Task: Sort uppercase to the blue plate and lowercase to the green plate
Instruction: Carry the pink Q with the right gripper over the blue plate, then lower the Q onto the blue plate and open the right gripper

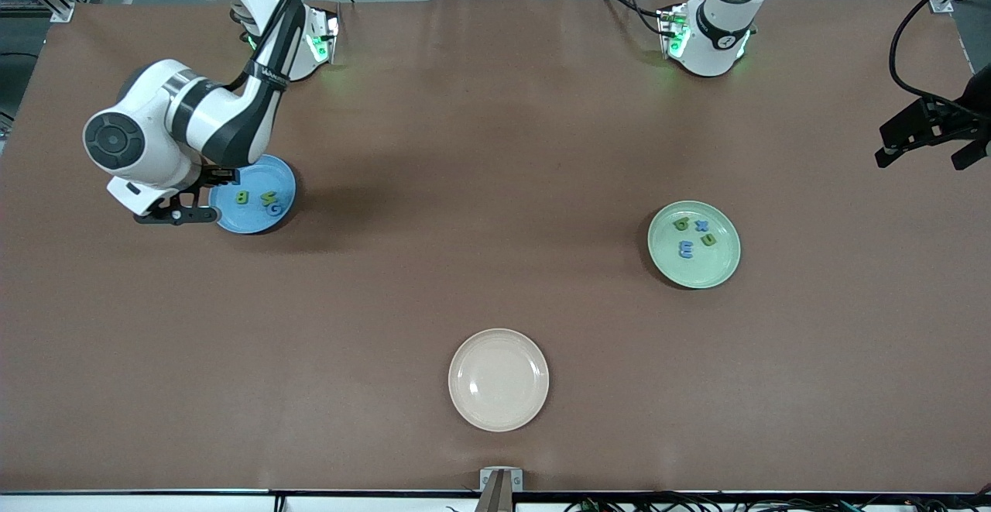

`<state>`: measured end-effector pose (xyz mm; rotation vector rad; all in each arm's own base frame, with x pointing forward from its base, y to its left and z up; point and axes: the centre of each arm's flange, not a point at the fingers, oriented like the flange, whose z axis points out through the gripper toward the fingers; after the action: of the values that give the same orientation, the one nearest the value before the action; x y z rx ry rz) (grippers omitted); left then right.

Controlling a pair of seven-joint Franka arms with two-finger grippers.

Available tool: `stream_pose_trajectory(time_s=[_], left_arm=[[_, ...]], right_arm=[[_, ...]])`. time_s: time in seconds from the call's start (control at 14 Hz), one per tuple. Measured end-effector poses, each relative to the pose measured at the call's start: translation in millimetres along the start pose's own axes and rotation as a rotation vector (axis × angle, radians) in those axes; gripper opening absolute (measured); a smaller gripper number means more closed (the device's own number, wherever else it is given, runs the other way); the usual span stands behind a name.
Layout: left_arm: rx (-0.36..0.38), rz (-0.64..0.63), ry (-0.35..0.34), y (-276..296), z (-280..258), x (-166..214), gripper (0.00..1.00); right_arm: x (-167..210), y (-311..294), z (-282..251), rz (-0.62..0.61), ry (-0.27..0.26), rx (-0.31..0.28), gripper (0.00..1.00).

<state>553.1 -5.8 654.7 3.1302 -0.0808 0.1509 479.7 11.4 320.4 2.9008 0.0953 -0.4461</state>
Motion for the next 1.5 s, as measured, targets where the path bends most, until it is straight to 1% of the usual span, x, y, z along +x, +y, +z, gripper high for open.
stream_pose_trajectory(time_s=[0.14, 0.5, 0.64, 0.72, 0.79, 0.93, 1.22, 1.29, 1.5], left_arm=[[0.0, 0.0, 0.0, 0.0, 0.0, 0.0, 1.0], [0.0, 0.0, 0.0, 0.1, 0.0, 0.0, 1.0], [0.0, 0.0, 0.0, 0.1, 0.0, 0.0, 1.0], [0.0, 0.0, 0.0, 0.1, 0.0, 0.0, 1.0], [0.0, 0.0, 0.0, 0.1, 0.0, 0.0, 1.0], [0.0, 0.0, 0.0, 0.1, 0.0, 0.0, 1.0], [0.0, 0.0, 0.0, 0.1, 0.0, 0.0, 1.0], [0.0, 0.0, 0.0, 0.1, 0.0, 0.0, 1.0], [0.0, 0.0, 0.0, 0.1, 0.0, 0.0, 1.0]], right_arm=[[2.3, -15.8, 26.5, -0.006, 0.014, 0.022, 0.38], [1.1, -27.4, 63.2, -0.01, 0.038, -0.004, 0.38], [-0.6, -28.4, 71.2, -0.01, 0.034, -0.01, 0.38], [-0.9, -28.6, 72.4, -0.01, 0.033, -0.01, 0.43], [-1.0, -28.5, 72.7, -0.009, 0.033, -0.01, 0.43], [-1.1, -28.4, 72.9, -0.008, 0.033, -0.009, 0.58], [-1.2, -28.4, 73.2, -0.008, 0.033, -0.009, 0.98], [-1.2, -28.4, 73.2, -0.008, 0.034, -0.008, 1.0], [-1.1, -26.3, 73.7, -0.001, 0.035, -0.003, 1.0]])
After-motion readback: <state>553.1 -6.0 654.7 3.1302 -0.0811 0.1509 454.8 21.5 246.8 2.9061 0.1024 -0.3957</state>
